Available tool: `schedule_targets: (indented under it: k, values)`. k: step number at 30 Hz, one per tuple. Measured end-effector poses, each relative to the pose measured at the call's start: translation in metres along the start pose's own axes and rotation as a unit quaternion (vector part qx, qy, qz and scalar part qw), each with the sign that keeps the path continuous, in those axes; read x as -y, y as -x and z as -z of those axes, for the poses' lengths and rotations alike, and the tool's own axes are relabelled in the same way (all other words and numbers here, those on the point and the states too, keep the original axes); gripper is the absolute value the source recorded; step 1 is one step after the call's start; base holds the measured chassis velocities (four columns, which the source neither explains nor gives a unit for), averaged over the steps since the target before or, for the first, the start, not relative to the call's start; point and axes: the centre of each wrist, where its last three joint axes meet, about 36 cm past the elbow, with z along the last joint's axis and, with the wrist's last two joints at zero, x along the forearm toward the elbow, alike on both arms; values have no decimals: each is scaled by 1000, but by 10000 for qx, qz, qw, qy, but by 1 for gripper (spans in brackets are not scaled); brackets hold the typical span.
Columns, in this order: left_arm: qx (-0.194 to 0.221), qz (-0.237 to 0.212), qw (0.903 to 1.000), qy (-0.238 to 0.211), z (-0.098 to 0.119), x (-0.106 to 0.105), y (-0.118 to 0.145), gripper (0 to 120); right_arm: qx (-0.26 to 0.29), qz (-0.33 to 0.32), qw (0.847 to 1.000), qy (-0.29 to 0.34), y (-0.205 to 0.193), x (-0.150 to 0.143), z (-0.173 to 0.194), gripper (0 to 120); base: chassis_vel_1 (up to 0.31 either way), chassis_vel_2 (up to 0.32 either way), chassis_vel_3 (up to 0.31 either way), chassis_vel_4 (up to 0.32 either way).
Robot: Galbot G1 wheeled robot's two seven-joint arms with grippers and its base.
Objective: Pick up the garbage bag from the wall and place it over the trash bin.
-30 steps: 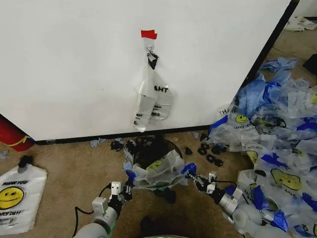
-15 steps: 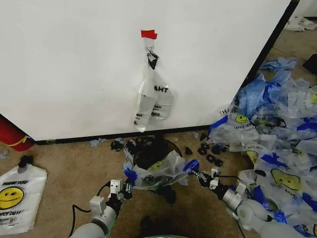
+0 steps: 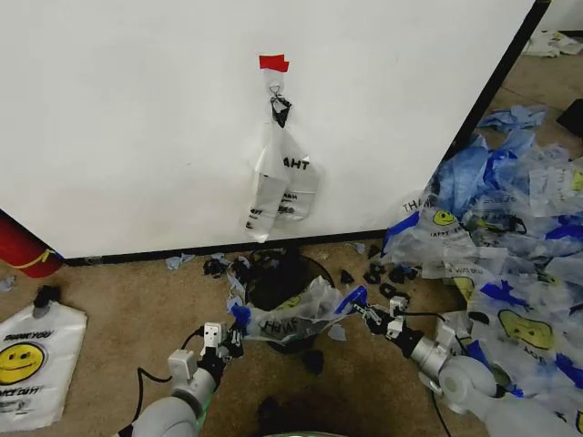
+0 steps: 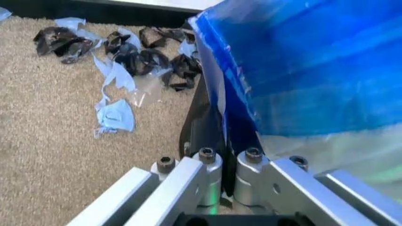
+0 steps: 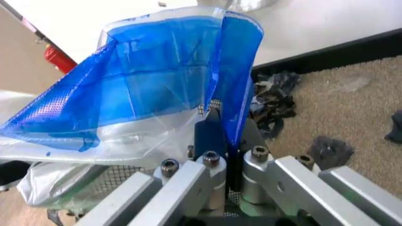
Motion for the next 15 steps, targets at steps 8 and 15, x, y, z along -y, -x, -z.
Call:
schedule_targets:
  k: [8,15]
  values:
    - [-6,3,10000,36,-4,-1,12,0,-52,-227,9996,164,12,0,-7,0,0,0,0,0]
    - [-54,-13,9999,101,-9,0,25,0,-205,-328,9989,263,26,-1,-29,0,0,0,0,0]
